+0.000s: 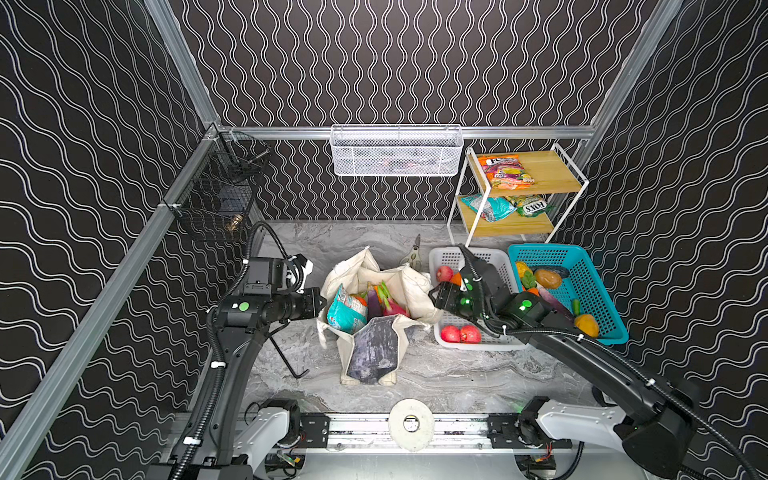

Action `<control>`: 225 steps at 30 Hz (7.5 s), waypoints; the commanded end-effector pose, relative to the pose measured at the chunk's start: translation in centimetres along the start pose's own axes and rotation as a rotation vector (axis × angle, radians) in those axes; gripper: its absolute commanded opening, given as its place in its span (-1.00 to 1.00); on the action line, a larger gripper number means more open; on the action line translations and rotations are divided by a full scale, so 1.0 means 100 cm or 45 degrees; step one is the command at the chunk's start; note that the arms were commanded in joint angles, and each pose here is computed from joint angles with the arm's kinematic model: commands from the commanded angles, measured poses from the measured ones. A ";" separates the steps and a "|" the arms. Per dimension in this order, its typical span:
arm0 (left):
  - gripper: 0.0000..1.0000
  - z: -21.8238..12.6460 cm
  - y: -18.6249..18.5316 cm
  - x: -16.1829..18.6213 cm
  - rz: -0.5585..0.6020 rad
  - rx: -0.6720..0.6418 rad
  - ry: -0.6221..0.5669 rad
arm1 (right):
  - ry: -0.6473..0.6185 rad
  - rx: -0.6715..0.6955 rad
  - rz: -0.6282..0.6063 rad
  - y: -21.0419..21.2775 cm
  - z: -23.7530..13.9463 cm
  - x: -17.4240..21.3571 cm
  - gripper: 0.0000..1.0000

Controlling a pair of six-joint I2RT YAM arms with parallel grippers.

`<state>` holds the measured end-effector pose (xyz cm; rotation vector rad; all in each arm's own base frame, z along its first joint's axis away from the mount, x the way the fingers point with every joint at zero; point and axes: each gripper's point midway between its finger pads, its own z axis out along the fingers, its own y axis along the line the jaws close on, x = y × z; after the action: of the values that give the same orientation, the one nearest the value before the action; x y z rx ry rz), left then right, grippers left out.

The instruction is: Place the food into the grocery bag and tie it

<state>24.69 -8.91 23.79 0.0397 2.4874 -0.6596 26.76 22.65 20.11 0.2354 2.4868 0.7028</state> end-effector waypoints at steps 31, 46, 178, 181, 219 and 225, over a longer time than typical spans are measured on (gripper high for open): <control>-1.00 -0.040 -0.030 -0.045 0.080 0.031 -0.133 | 0.080 0.114 -0.210 0.062 -0.019 -0.049 -1.00; -1.00 -0.011 -0.013 -0.044 0.031 -0.008 -0.072 | 0.162 0.226 -0.264 0.048 0.008 -0.036 -1.00; -1.00 -0.074 0.149 -0.057 -0.398 -0.775 -0.345 | 0.219 0.116 0.102 -0.029 0.022 -0.058 0.03; -1.00 -0.067 0.150 -0.056 -0.410 -0.740 -0.335 | 0.268 0.101 0.106 -0.029 0.039 -0.053 -0.06; -1.00 -0.027 0.139 -0.056 -0.435 -0.497 -0.274 | 0.328 0.101 -0.004 0.032 0.075 -0.027 0.18; -1.00 -0.027 0.139 -0.056 -0.432 -0.498 -0.273 | 0.392 0.034 0.036 0.037 0.093 -0.025 0.08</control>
<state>29.80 5.19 21.91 -0.5924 2.4128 -0.2671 33.43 27.76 16.20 0.1822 2.8080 0.6775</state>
